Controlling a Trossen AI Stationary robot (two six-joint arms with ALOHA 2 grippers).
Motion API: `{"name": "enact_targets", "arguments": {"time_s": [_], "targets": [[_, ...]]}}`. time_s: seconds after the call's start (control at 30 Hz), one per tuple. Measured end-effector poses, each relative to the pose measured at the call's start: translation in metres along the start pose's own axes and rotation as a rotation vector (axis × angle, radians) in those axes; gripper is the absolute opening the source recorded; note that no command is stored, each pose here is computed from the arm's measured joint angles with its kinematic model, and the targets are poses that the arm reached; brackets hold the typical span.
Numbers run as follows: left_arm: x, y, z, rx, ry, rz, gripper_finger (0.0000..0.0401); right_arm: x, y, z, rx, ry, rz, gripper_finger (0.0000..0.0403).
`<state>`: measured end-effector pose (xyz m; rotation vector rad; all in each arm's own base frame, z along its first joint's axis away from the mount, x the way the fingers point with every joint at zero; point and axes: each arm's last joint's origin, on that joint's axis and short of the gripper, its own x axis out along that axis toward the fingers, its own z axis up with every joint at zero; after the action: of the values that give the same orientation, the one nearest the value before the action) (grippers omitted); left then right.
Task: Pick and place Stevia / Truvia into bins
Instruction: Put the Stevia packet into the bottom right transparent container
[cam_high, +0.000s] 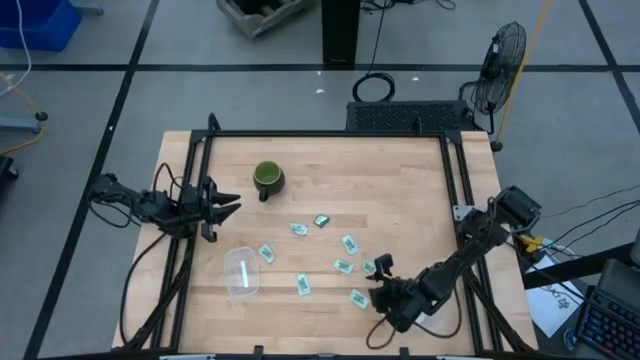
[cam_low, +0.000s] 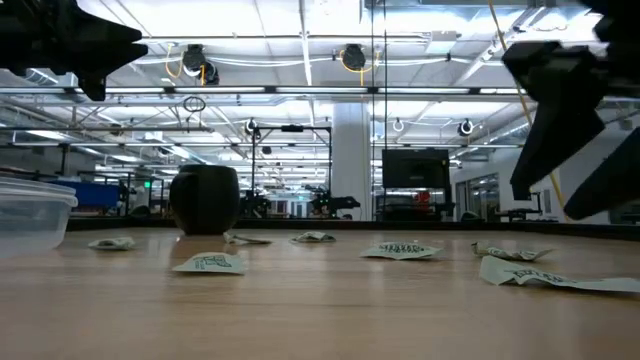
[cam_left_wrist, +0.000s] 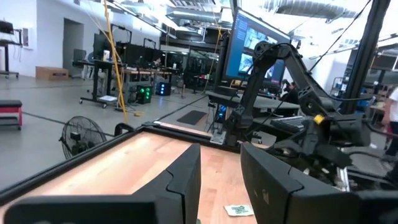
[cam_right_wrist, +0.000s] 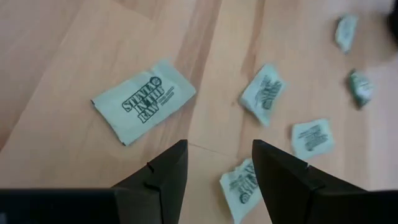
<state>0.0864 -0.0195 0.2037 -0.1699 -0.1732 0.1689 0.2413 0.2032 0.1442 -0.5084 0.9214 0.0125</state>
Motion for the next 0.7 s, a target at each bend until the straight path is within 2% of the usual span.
{"name": "enact_targets", "arguments": {"time_s": [0.17, 0.3, 0.43, 0.7], "targets": [[0.0, 0.0, 0.0, -0.001, 0.001, -0.001, 0.0118, 0.01, -0.015, -0.004, 0.017, 0.103, 0.034, 0.0171], [0.0, 0.0, 0.0, -0.001, 0.001, -0.001, 0.0118, 0.014, -0.021, -0.005, -0.023, 0.13, 0.055, 0.0171], [0.0, 0.0, 0.0, -0.001, 0.001, -0.001, 0.0118, 0.019, -0.027, -0.005, -0.004, 0.159, 0.116, 0.0171], [0.0, 0.0, 0.0, -0.001, 0.001, -0.001, 0.0118, 0.024, -0.027, -0.01, -0.031, 0.207, 0.107, 0.0171]]}}
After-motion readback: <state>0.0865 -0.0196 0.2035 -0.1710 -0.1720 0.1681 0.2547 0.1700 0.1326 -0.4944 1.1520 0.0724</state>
